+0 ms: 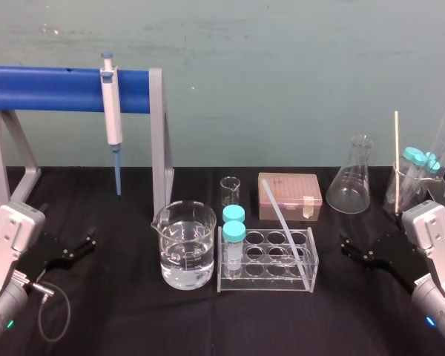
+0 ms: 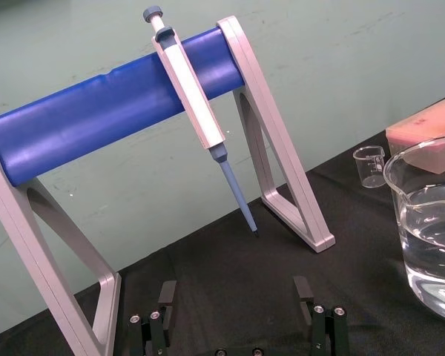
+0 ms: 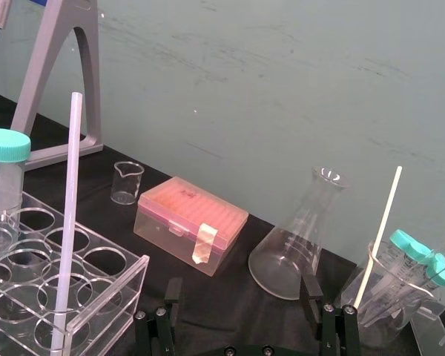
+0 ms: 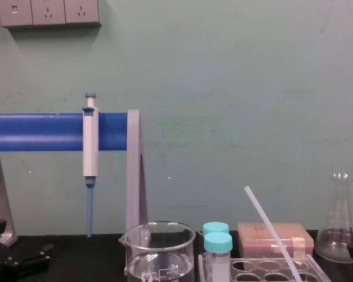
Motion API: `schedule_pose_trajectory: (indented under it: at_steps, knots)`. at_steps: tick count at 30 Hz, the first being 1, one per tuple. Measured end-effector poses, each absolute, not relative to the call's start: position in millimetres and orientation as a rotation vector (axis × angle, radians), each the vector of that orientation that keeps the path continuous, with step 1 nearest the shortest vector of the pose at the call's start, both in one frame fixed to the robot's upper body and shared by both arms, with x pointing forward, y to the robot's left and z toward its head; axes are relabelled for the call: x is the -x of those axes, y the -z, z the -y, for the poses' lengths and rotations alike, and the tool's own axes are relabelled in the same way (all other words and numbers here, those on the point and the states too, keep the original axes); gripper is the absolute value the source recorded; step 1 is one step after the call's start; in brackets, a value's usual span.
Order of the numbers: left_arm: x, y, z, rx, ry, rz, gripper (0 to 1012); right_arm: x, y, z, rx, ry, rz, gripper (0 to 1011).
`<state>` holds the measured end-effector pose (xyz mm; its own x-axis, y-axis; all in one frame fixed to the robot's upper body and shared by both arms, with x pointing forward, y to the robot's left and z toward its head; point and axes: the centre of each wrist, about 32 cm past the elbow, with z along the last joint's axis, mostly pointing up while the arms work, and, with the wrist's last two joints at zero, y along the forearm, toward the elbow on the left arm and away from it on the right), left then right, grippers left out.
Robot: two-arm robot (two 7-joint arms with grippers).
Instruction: Pick up the stirring rod with one hand, then place it down.
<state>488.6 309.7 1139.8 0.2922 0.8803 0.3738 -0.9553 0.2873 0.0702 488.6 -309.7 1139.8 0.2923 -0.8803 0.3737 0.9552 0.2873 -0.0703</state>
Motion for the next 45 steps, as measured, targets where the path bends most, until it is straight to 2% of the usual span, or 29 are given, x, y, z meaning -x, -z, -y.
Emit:
schedule_pose_trajectory:
  at_steps: [45]
  knots:
    - [-488.6,-1139.8,-309.7,-0.304,-1.248,0.285,1000,-488.6,-1139.7,309.7,0.305,1.248,0.285,1000]
